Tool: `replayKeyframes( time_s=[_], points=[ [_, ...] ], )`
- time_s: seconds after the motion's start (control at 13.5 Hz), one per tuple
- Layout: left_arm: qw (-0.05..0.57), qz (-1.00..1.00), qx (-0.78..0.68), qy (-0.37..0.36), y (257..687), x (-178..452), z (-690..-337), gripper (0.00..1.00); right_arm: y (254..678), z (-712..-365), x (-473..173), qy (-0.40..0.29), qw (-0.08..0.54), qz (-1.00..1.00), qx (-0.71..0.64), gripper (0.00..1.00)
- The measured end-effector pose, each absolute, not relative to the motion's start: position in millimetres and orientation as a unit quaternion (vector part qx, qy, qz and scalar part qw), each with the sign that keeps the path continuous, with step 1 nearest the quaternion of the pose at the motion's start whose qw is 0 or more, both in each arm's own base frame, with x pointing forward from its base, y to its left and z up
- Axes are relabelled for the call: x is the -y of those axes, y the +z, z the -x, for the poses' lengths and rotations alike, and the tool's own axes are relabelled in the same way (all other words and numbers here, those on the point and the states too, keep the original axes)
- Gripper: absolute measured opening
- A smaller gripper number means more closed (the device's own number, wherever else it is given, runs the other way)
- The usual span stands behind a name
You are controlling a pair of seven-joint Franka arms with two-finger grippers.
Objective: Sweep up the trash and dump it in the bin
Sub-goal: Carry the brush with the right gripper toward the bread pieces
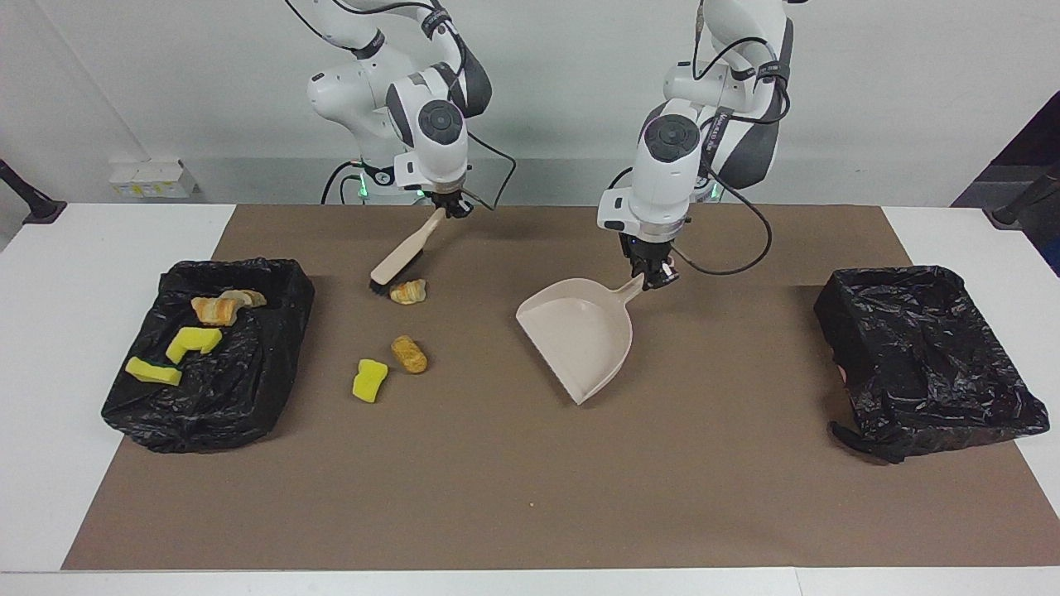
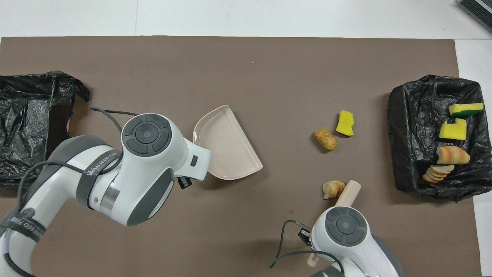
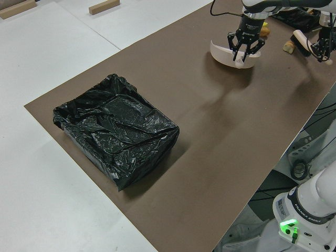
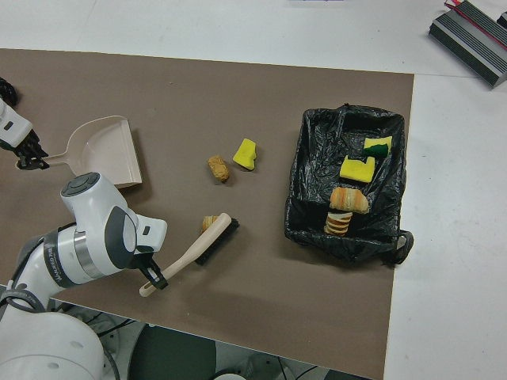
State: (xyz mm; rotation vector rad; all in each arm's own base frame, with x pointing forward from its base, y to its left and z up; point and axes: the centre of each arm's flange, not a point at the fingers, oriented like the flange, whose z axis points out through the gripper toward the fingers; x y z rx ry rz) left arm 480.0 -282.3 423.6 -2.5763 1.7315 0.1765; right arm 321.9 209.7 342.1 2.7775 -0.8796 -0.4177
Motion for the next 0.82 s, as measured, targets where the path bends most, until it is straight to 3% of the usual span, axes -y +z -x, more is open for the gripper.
replayKeyframes(
  time_s=[0.52, 0.82],
  points=[
    [0.01, 0.776, -0.626, 0.073, 410.9, 279.9, -469.5, 0.31, 357.6, -405.7, -276.5, -0.093, 0.023, -0.95, 0.297, 0.26],
    [0.013, 0.774, -0.628, 0.078, 395.4, 271.2, -453.4, 0.31, 362.6, -403.3, -309.7, -0.108, 0.006, -0.976, 0.187, 0.26]
  ],
)
